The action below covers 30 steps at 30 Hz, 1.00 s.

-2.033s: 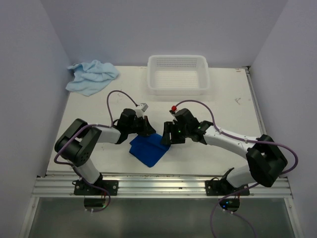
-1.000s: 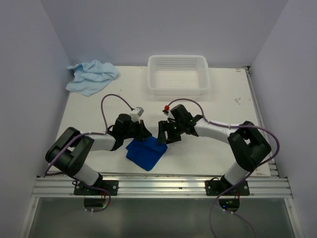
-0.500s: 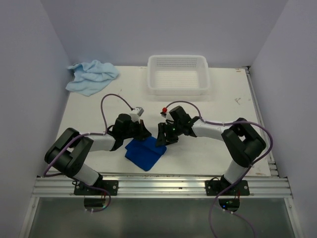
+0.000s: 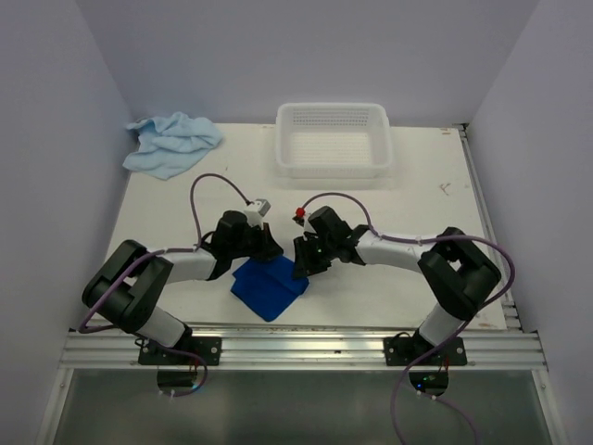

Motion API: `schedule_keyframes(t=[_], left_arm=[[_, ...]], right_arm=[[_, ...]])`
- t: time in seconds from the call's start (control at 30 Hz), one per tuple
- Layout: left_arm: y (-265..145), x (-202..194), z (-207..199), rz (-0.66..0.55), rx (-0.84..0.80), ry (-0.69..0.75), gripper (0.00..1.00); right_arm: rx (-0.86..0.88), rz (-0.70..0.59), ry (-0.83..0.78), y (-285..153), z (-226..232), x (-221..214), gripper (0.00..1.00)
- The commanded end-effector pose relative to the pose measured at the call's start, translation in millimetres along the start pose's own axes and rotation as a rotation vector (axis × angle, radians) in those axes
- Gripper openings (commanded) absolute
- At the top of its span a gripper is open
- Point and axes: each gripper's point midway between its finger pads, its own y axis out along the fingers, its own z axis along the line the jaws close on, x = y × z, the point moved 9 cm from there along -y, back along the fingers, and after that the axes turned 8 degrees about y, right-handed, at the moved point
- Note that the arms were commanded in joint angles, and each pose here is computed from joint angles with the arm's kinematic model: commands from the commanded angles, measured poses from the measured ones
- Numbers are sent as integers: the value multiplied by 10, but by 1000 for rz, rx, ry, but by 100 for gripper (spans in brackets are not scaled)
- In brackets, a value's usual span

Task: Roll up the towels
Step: Roll the towel

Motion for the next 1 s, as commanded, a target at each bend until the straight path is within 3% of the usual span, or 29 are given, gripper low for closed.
schedule_keyframes(t=[0.0,0.2,0.47,0.97], left_arm=[[18,192,-7,-39,35,31,0],[-52,459,-153,-96,3,0,0],[-110,772,-331,-84,-36,-47,0],[-174,841,-494,-108,-112,-129,0]], right_arm=[[-122,-39,-95,-158,64,-57,26],[-257,-117,-186,-268,220,-104,12],[-359,-234,-259,-391,329,-153,0],[-739,-515,-409,-354,462,-260,0]])
